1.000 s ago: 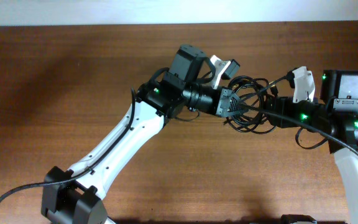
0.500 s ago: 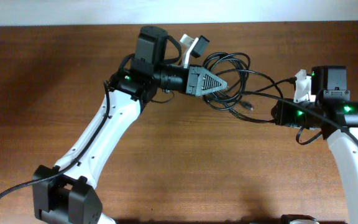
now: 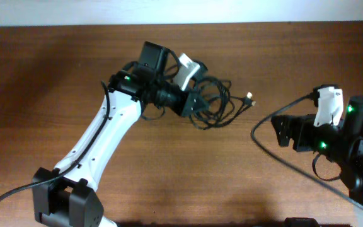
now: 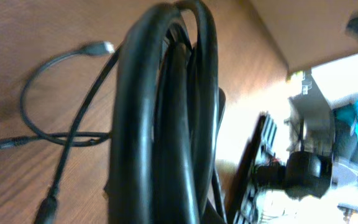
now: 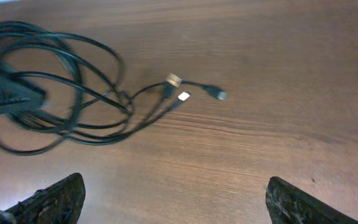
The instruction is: Untangle cables
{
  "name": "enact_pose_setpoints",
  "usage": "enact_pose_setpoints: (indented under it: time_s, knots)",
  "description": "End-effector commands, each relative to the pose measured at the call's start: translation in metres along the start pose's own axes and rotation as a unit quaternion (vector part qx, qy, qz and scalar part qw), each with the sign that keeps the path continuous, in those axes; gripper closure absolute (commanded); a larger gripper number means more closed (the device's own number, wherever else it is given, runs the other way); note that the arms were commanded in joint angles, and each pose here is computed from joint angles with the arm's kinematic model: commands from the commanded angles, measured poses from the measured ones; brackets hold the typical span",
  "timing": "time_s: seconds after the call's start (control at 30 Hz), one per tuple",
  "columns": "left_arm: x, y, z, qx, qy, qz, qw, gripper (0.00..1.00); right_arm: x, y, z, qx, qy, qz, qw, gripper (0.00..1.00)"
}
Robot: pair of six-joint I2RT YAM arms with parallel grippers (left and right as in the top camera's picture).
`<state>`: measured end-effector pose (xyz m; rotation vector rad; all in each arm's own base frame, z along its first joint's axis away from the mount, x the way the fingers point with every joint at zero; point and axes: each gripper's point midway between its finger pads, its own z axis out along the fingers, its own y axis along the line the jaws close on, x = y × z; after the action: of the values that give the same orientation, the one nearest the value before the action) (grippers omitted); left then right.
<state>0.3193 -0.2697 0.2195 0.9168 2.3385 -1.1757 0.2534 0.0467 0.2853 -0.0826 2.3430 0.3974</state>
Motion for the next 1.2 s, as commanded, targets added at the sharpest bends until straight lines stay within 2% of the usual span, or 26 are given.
enact_pose_setpoints:
  time_s: [0.0,0.17,0.3,0.37,0.47,0.57,0.6,0.67,0.73,0.83,1.03,1.17]
  knots:
    - [0.006,-0.045,0.013,0.053,0.015,0.16,0.986,1.0,-0.002,0.023,-0.016,-0.052,-0.021,-0.069,0.996,0.08]
    - [0.025,-0.092,0.041,0.103,0.038,0.32,0.941,1.0,0.012,0.036,-0.018,-0.091,-0.001,-0.131,0.987,0.08]
    - [0.026,-0.097,0.042,0.108,0.035,0.358,0.927,1.0,0.017,0.049,-0.021,-0.13,-0.005,-0.195,0.972,0.07]
    - [0.026,-0.114,0.037,0.138,0.017,0.398,0.907,1.0,0.017,0.059,-0.024,-0.161,-0.011,-0.193,0.968,0.07]
    - [0.029,-0.145,0.029,0.171,-0.011,0.48,0.86,1.0,0.017,0.062,-0.025,-0.168,-0.013,-0.193,0.967,0.07]
    - [0.032,-0.147,0.032,0.153,0.001,0.496,0.855,1.0,0.015,0.063,-0.025,-0.171,-0.018,-0.195,0.966,0.08]
    - [0.034,-0.15,0.033,0.157,0.003,0.498,0.853,1.0,0.012,0.063,-0.025,-0.17,-0.023,-0.198,0.965,0.15]
    - [0.035,-0.149,0.036,0.149,0.009,0.501,0.852,1.0,0.006,0.063,-0.025,-0.167,-0.036,-0.205,0.964,0.21]
    - [0.035,-0.137,0.038,0.119,0.025,0.501,0.857,1.0,0.006,0.063,-0.025,-0.167,-0.037,-0.206,0.964,0.21]
    - [0.04,-0.135,0.036,0.114,0.036,0.495,0.861,1.0,0.006,0.058,-0.023,-0.152,-0.034,-0.206,0.966,0.21]
    - [0.026,-0.155,0.01,0.09,-0.005,0.53,0.843,1.0,0.015,0.058,-0.023,-0.156,-0.015,-0.196,0.968,0.2]
    - [0.012,-0.158,0.007,0.076,-0.027,0.51,0.856,1.0,0.021,0.058,-0.024,-0.158,-0.003,-0.189,0.969,0.2]
